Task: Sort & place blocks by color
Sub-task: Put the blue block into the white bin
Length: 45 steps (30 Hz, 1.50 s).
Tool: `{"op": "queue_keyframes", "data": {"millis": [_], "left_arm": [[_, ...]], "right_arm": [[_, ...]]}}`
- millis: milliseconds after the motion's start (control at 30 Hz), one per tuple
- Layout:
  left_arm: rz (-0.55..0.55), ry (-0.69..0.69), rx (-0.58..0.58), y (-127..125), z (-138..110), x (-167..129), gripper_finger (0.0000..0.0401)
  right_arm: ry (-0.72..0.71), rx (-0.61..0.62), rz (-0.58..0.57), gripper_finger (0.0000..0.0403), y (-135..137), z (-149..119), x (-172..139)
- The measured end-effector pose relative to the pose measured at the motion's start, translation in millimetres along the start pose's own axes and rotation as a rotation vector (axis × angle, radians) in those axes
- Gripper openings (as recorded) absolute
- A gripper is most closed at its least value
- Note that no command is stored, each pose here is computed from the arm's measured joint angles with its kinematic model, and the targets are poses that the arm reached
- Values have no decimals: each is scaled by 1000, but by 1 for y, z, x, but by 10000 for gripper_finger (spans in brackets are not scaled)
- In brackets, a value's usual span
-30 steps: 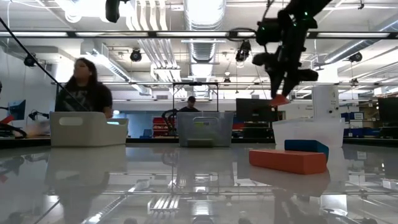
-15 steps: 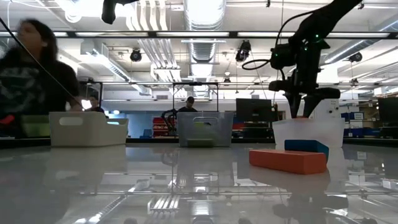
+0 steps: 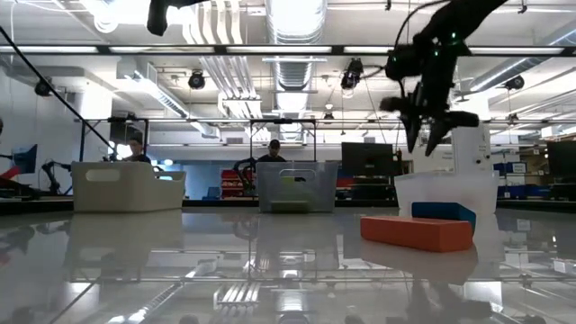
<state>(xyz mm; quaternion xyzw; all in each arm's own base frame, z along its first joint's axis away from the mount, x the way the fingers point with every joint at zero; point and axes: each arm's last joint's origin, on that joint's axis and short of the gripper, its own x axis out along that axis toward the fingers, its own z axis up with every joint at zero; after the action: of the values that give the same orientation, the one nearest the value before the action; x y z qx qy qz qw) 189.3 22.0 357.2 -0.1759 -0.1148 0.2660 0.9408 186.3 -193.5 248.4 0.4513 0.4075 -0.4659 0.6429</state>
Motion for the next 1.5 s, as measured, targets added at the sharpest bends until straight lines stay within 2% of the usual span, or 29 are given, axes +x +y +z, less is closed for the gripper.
{"op": "queue_keyframes", "data": {"millis": [167, 367, 533, 700, 933, 1100, 1233, 1300, 1367, 1500], "left_arm": [[1, 11, 6, 0, -2, 0, 0], [10, 62, 34, 2, -7, 0, 0], [-101, 129, 33, -3, -13, 5, 0], [-201, 236, -107, -20, -25, 19, 0], [-217, 429, -249, -62, -62, 39, 0], [-159, 706, -274, -105, -92, 37, 0], [-54, 919, -196, -138, -112, 34, 0], [-37, 986, -142, -153, -116, 37, 0], [-72, 1025, -66, -167, -120, 44, 0], [-167, 1014, 53, -190, -130, 60, 0]], "right_arm": [[-19, -65, 146, 153, 27, -16, -33], [-27, -189, 302, 152, 56, -63, -69], [8, -350, 396, 152, 67, -107, -87], [-1, -468, 436, 152, 64, -138, -95], [-9, -538, 526, 152, 53, -160, -103], [-37, -595, 583, 153, 45, -171, -107], [-111, -607, 590, 153, 38, -174, -107], [-147, -601, 606, 153, 36, -174, -107], [-184, -595, 619, 153, 34, -173, -107], [-236, -593, 627, 153, 34, -172, -106]]}}
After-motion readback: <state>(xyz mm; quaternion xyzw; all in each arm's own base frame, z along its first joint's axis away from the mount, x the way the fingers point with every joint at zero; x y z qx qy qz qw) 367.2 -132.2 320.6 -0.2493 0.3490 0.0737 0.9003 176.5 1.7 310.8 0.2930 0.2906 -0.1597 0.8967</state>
